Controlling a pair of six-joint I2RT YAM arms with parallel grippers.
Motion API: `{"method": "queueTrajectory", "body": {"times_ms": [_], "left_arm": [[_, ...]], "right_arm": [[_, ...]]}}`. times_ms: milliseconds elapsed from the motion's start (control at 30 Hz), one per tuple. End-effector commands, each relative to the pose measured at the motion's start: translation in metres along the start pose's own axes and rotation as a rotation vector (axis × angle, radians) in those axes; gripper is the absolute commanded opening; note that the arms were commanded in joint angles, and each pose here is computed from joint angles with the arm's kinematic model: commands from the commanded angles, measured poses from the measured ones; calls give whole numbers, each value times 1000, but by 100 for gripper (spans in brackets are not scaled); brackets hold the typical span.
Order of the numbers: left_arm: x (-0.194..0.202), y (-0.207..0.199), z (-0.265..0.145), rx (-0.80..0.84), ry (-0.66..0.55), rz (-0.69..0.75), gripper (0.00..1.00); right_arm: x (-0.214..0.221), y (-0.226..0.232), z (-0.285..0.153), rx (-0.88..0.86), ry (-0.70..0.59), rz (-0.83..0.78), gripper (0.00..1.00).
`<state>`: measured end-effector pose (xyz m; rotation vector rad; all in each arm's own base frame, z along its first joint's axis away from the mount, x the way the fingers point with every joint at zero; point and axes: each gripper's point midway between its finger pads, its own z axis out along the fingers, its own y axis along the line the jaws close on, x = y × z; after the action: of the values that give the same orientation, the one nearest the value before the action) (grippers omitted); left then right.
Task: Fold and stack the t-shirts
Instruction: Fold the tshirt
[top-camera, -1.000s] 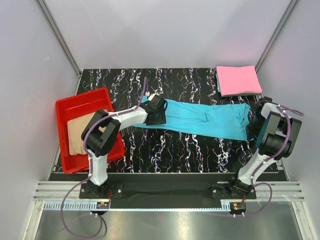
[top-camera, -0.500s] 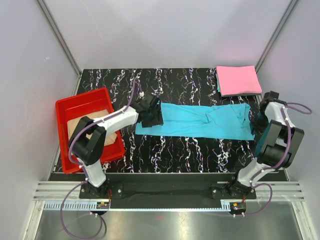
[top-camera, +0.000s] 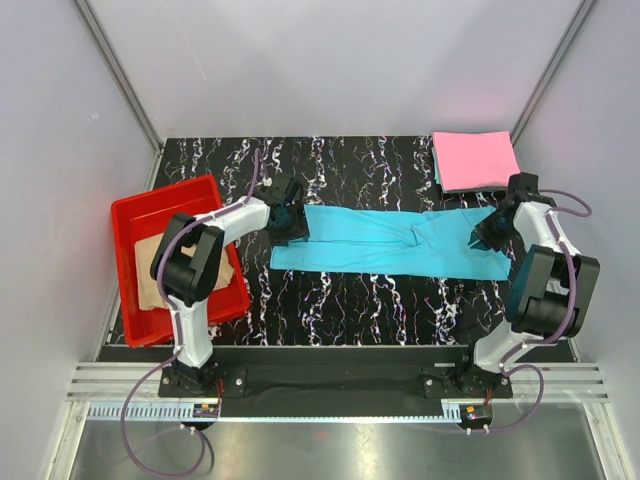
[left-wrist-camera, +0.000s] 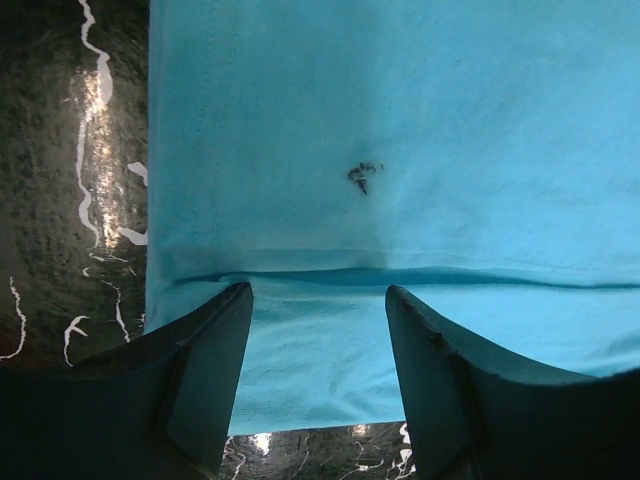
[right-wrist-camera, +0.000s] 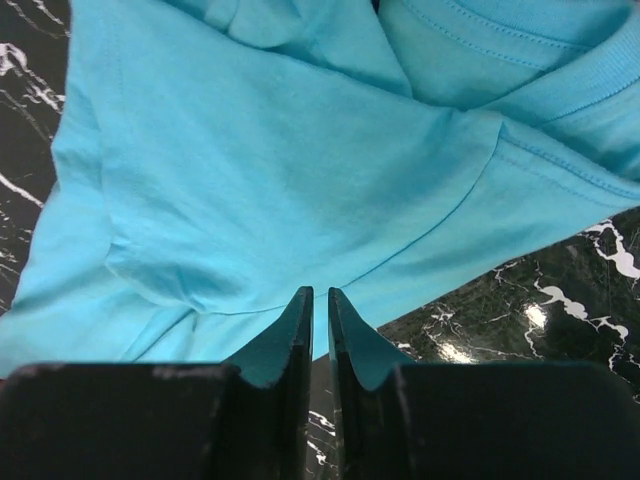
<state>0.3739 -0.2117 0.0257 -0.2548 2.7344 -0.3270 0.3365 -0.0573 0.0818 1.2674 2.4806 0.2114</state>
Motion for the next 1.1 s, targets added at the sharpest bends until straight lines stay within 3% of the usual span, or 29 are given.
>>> {"method": "queueTrajectory", "body": {"times_ms": [0, 267, 433, 567, 1067], "left_arm": [[-9, 15, -8, -54, -53, 17, 63], [-26, 12, -28, -58, -116, 25, 63], [-41, 50, -47, -276, -200, 18, 63], [-47, 55, -60, -301, -241, 10, 63], [-15, 27, -18, -72, -66, 21, 59]], "right_arm": [[-1, 0, 10, -13, 13, -15, 18], [-7, -18, 30, 91, 0, -40, 18], [-9, -26, 38, 135, 0, -50, 18], [-10, -29, 43, 150, 0, -58, 18], [-20, -20, 30, 123, -31, -77, 18]]}}
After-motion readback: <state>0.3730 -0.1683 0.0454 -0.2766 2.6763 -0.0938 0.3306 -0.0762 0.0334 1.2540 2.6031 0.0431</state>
